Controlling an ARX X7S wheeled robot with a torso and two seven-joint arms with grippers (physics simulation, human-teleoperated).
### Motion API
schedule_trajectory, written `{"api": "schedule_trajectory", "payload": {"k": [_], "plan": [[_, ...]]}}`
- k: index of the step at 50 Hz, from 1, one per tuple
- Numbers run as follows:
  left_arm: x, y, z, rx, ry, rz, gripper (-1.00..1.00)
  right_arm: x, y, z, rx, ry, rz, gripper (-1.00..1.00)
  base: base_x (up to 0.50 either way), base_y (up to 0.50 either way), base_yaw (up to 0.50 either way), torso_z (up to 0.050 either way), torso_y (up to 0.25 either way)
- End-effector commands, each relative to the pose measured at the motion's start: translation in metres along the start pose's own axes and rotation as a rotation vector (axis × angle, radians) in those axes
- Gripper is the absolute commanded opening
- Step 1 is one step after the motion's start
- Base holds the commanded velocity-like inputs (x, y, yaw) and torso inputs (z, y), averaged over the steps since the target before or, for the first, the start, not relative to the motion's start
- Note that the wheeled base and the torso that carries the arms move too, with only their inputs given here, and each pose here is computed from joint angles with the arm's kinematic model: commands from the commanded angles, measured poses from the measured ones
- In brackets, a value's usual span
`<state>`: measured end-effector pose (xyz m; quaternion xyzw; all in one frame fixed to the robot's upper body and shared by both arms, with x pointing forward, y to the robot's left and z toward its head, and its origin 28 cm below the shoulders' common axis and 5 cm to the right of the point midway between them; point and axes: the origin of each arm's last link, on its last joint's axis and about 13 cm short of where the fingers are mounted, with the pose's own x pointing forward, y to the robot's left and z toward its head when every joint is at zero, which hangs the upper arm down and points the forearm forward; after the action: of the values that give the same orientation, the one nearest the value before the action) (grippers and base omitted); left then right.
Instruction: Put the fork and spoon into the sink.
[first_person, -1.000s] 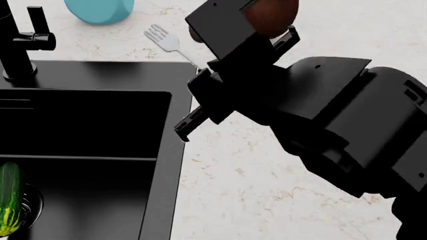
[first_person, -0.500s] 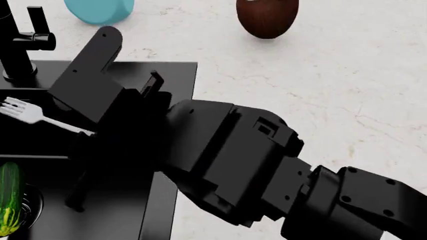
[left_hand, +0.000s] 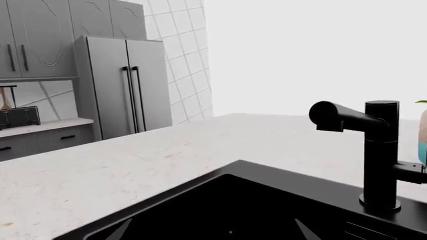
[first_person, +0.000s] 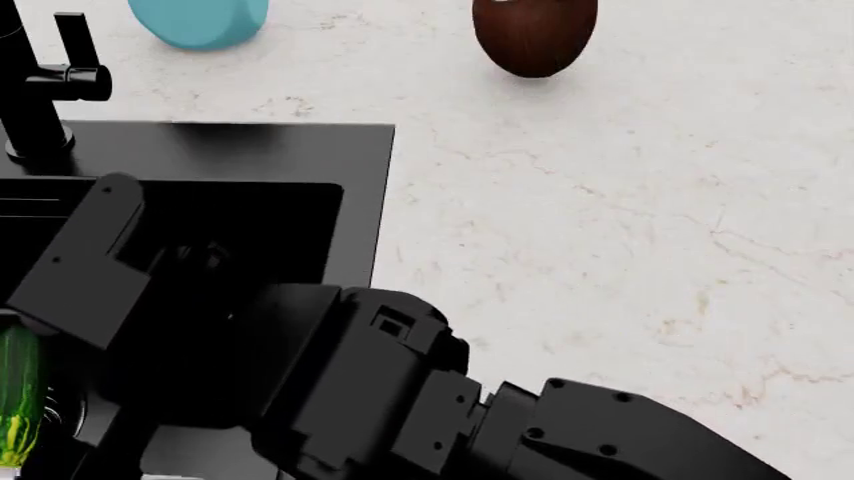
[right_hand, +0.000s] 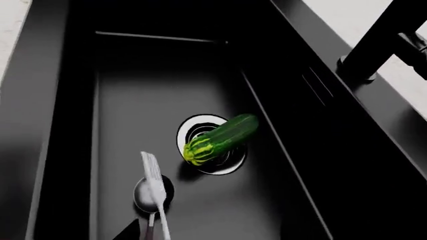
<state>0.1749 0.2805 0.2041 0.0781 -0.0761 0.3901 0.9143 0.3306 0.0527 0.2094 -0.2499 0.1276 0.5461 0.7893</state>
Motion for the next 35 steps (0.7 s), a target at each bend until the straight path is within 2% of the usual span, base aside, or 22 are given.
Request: {"api": "schedule_trajectory", "payload": {"k": [1,15,25,29,35], "plan": [[0.0,0.0,-0.001,0.001,0.003,0.003,1.0,0.006,0.001,0.001,0.005,0.01,0.001,1.0,0.0,0.0,0.0,0.0,0.0],[0.0,-0.001,-0.001,-0.001,0.001,-0.001,1.0,-0.013,-0.004,0.013,0.003,-0.046,-0.023,1.0,0.0,0.0,0.0,0.0,0.0],[0.0,-0.001,0.0,-0.001,-0.003,-0.004,1.0,-0.063,-0.016,0.019,0.053,-0.177,-0.143,1.0,0.0,0.0,0.0,0.0,0.0],[0.001,-0.003,0.0,0.003,-0.004,-0.009,1.0,-0.087,-0.018,0.015,0.066,-0.23,-0.228,1.0,0.0,0.0,0.0,0.0,0.0],[0.0,-0.004,0.002,0.005,-0.008,-0.013,1.0,-0.127,-0.006,0.006,0.081,-0.333,-0.339,1.0,0.0,0.0,0.0,0.0,0.0]]}}
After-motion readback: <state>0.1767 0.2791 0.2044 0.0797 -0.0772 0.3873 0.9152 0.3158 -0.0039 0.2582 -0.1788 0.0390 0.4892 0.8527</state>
